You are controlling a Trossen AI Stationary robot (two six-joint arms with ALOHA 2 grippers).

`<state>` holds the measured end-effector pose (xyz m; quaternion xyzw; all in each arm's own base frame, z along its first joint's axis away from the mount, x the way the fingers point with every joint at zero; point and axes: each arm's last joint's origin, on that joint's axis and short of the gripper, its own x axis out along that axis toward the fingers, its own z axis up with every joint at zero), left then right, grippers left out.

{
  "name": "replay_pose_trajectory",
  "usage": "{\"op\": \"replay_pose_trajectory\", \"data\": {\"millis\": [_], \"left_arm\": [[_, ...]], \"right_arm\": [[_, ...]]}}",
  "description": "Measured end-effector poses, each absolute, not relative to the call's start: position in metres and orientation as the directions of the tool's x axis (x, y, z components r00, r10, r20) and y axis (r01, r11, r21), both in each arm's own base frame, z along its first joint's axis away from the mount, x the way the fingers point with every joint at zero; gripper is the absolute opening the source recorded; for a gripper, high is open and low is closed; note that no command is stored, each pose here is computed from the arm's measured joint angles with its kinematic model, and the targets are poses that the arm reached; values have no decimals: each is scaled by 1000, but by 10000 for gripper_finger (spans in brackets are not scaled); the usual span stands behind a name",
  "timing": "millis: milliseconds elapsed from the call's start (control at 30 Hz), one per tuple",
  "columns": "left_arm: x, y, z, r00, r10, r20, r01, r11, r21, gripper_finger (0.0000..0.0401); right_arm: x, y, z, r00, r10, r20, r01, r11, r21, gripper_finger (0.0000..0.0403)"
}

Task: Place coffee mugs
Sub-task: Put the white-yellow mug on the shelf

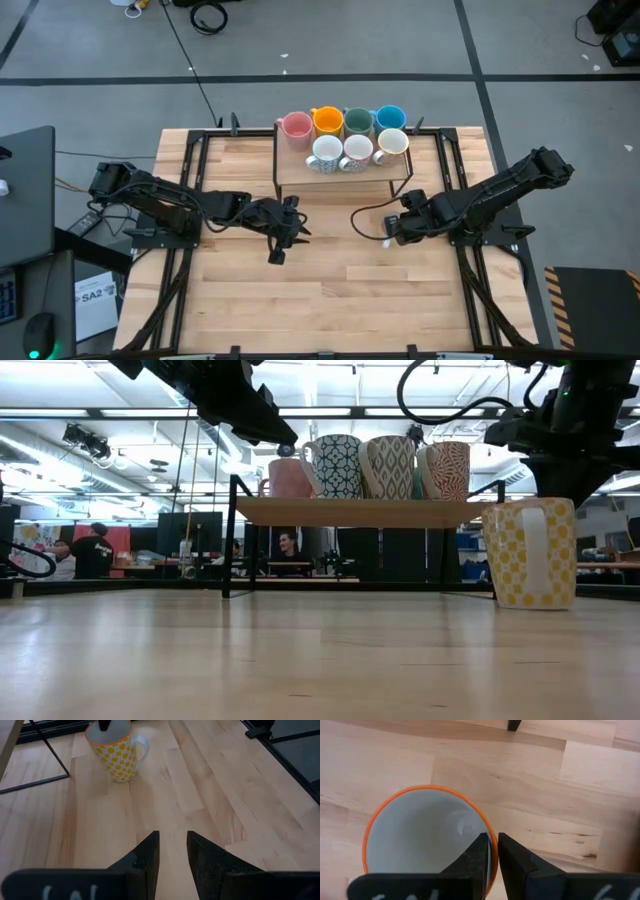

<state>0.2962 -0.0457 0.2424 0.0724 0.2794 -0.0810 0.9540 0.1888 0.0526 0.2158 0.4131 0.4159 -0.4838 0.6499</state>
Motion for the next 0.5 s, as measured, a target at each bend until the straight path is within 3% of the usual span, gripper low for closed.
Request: {"op": "replay_pose_trajectory", "data": {"millis": [233,500], "left_arm": [[296,-46,242,831,-114,-545,195,976,93,105],[296,-46,242,831,-114,-545,194,977,93,105]], "right_arm": [[189,53,216,179,-265,-948,973,190,131,79],[189,53,216,181,-273,-945,972,195,130,149]]}}
